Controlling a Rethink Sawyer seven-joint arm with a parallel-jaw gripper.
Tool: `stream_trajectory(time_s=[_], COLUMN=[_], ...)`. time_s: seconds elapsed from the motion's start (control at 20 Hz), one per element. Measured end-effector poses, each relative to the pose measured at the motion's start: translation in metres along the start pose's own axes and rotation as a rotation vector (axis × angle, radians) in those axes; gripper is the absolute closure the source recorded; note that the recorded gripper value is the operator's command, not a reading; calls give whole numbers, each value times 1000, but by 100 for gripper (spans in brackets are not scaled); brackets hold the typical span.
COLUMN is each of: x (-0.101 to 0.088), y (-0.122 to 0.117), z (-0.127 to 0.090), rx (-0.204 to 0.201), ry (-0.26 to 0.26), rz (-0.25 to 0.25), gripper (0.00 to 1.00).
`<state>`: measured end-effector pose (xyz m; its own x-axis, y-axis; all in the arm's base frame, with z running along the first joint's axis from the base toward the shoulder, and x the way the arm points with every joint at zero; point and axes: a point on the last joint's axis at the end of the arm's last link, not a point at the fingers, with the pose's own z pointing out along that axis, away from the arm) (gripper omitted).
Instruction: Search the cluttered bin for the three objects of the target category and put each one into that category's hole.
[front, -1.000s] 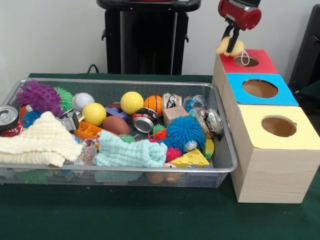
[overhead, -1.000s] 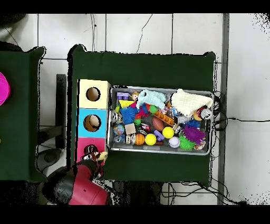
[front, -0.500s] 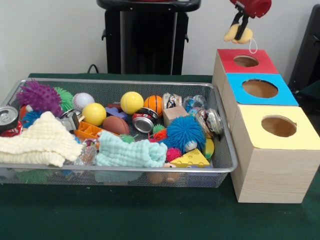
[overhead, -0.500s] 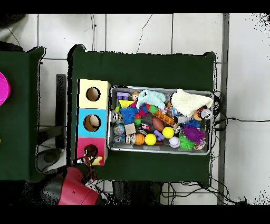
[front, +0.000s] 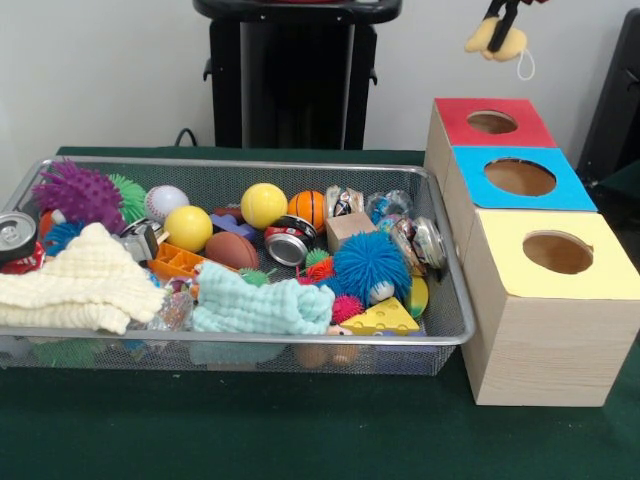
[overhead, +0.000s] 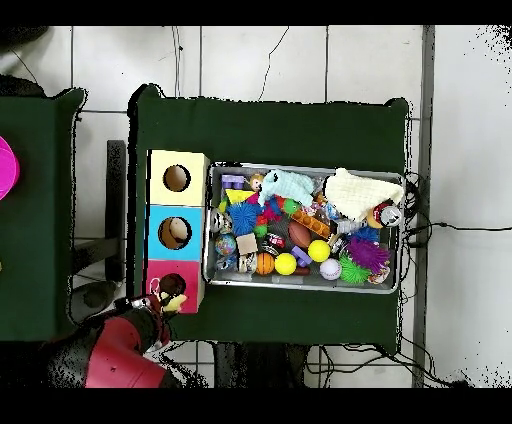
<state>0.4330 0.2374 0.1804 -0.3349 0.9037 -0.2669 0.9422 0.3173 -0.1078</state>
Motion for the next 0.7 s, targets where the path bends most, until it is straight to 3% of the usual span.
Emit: stream_trajectory(time_s=[0.6,0.7], x=[34,37], y=[15,16], z=[-13,-12], rx=[45,47], ry=[-252,-267], rz=[30,33], gripper=[100,100])
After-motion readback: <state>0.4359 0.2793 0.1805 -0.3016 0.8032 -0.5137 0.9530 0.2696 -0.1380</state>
